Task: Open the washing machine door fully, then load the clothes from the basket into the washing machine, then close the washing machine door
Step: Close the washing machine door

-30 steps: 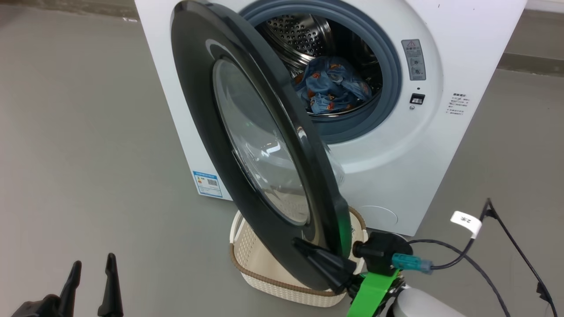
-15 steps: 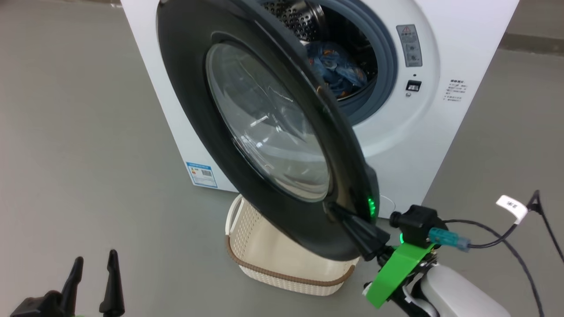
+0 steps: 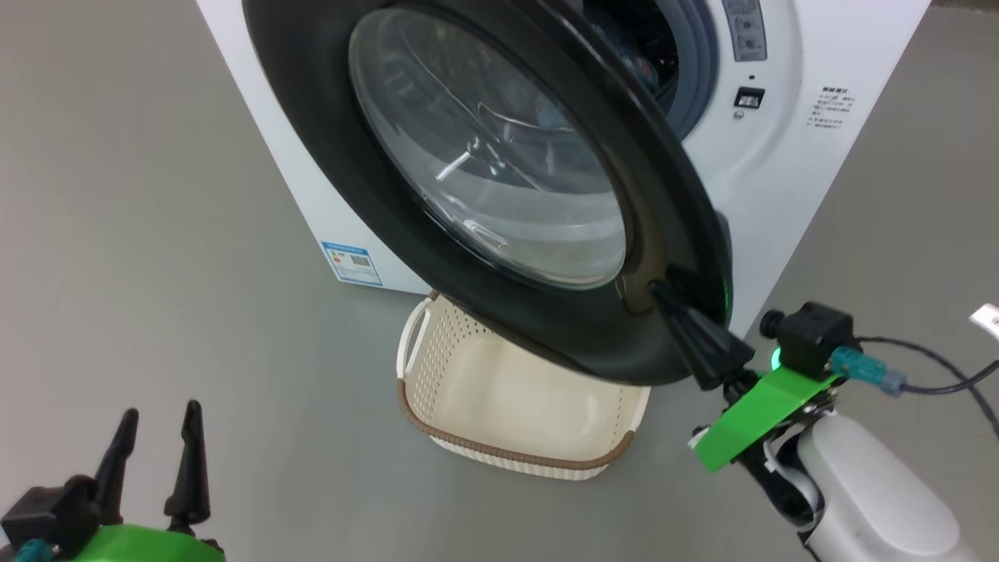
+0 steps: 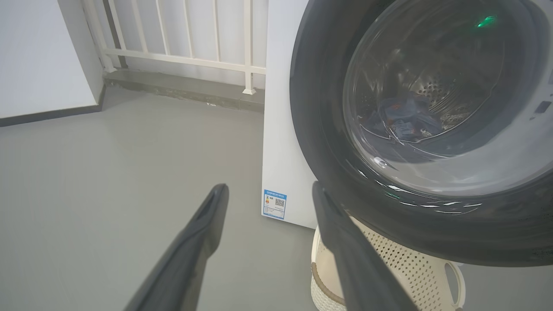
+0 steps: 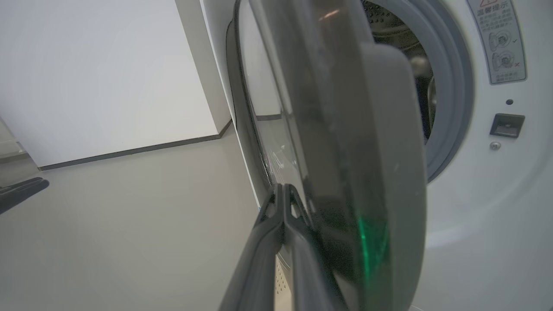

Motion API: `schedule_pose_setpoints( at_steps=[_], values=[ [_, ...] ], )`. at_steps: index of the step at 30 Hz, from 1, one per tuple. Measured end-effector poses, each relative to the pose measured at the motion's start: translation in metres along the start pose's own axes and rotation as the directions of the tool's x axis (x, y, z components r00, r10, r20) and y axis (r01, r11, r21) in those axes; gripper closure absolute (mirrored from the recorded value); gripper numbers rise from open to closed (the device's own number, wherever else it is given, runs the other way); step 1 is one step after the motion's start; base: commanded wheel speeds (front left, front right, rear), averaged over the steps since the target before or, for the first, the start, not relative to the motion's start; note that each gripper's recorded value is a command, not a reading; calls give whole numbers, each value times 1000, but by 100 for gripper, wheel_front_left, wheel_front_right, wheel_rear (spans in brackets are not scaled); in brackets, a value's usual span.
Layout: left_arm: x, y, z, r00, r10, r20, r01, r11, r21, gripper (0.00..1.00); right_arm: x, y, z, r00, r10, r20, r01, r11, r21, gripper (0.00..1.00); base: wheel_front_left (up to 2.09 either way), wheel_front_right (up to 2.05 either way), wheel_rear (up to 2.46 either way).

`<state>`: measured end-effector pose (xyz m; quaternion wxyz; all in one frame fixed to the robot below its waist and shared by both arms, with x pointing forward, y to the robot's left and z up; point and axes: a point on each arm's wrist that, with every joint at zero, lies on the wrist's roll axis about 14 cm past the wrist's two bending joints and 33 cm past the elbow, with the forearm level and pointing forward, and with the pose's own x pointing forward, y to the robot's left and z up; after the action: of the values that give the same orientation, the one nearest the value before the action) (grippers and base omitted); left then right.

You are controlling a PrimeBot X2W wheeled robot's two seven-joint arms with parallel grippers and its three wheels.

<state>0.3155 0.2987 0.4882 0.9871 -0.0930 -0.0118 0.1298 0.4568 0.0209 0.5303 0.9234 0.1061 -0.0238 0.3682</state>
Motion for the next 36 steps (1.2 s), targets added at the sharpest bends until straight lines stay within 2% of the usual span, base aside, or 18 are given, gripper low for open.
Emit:
schedule_pose_setpoints(
  at_steps=[13,22,36],
  values=[
    [24,-9,-9,999,-30,-33,30,999,19,0,19,-56,17,995,-83,57,85,996,-31,100,0,0,0],
    [48,-18,-19,997,-54,-52,55,998,30,0,46,-97,30,990,-107,88,115,990,-88,100,0,0,0],
    [63,-14,-28,997,-37,-74,40,998,47,0,71,-138,36,985,-140,100,153,978,-139,100,0,0,0]
  ],
)
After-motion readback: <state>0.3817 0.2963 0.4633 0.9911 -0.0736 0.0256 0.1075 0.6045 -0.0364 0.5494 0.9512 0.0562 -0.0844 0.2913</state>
